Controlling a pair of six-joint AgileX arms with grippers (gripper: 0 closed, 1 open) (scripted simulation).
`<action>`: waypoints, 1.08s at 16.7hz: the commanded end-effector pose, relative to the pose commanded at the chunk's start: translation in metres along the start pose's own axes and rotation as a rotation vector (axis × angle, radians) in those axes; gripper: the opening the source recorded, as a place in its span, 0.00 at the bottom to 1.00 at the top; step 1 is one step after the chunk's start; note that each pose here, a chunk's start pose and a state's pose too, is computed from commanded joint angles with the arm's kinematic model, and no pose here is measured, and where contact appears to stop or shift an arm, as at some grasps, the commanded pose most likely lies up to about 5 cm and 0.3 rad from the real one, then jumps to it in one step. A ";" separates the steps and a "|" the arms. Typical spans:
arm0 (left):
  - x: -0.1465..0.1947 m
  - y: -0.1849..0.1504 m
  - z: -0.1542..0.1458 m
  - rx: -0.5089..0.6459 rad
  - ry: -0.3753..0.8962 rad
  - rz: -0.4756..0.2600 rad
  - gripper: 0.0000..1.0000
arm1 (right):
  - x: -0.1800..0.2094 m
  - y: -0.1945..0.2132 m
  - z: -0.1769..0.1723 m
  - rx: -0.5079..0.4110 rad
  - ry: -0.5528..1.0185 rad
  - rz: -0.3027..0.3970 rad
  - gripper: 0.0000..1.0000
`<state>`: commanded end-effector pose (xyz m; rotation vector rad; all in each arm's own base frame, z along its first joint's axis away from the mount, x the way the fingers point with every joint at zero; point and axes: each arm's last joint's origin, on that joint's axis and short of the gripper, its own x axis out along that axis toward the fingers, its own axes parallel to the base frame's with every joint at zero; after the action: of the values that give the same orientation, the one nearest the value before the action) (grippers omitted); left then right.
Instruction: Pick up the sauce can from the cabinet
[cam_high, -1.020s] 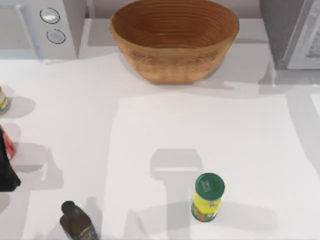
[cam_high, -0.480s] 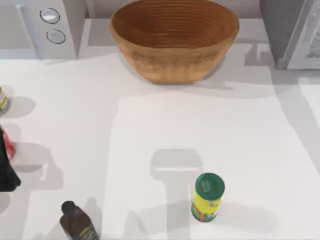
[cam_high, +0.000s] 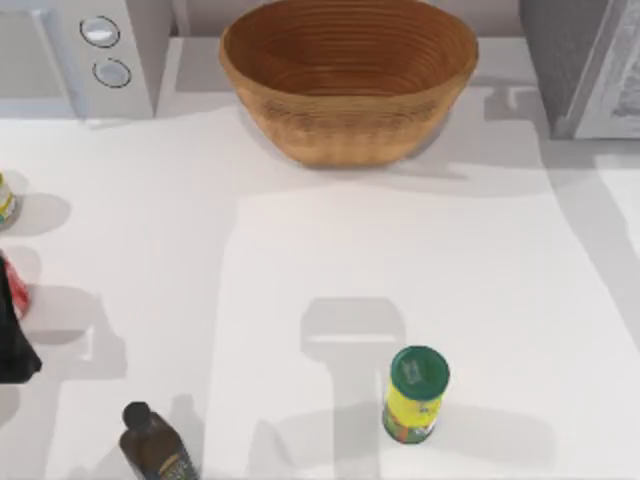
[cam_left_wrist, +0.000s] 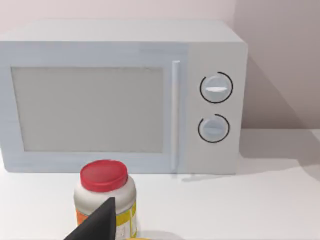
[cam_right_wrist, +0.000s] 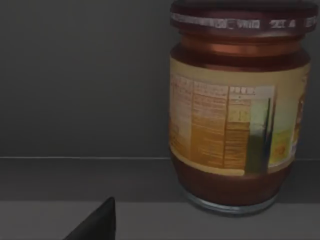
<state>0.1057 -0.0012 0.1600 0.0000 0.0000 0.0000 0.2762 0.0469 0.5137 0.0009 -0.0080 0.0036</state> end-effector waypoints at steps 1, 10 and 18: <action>0.000 0.000 0.000 0.000 0.000 0.000 1.00 | 0.013 0.000 0.000 -0.001 0.002 0.002 1.00; 0.000 0.000 0.000 0.000 0.000 0.000 1.00 | 0.079 -0.008 -0.007 -0.001 -0.001 -0.013 1.00; 0.000 0.000 0.000 0.000 0.000 0.000 1.00 | 0.109 -0.007 -0.004 -0.001 -0.002 -0.014 1.00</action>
<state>0.1057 -0.0012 0.1600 0.0000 0.0000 0.0000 0.3848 0.0400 0.5102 0.0001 -0.0097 -0.0101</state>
